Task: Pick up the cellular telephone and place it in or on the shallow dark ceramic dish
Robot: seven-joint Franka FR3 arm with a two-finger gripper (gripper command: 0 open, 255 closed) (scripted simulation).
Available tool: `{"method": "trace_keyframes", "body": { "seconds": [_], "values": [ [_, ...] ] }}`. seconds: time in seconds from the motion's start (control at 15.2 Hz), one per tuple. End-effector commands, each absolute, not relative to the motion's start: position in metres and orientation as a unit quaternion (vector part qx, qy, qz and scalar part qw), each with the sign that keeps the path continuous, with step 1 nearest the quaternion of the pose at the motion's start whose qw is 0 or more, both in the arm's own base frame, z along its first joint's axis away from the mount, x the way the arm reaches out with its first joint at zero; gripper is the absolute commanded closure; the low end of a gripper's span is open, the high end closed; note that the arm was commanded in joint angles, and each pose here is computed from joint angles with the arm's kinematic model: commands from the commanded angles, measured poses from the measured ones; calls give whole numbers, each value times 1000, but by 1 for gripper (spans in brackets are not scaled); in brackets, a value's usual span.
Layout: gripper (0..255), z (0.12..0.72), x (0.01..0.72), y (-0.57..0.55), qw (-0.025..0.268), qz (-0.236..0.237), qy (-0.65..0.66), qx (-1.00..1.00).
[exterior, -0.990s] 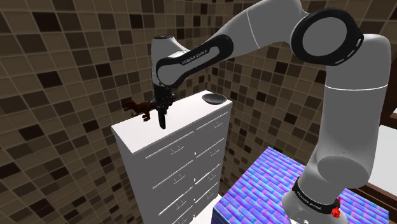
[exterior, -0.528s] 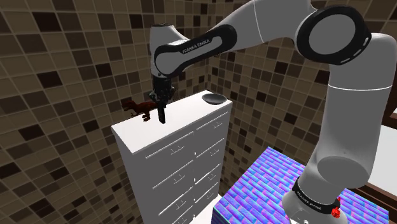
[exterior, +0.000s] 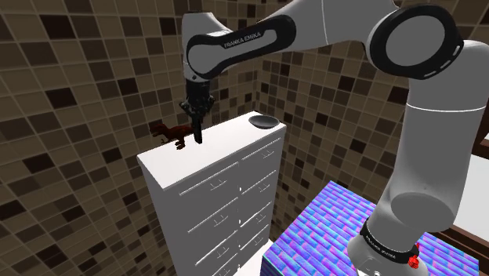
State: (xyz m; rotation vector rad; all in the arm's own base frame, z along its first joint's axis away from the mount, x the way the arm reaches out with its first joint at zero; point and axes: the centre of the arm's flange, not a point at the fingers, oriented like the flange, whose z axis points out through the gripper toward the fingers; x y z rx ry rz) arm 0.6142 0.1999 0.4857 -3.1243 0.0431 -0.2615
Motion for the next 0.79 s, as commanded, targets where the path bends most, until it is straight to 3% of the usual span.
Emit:
{"method": "trace_keyframes", "body": {
  "seconds": [0.0, 0.73],
  "values": [
    [255, 496, 614, 199, 3, -83, 14, -996],
    [255, 518, 619, 81, 3, -83, 14, -996]
  ]
}}
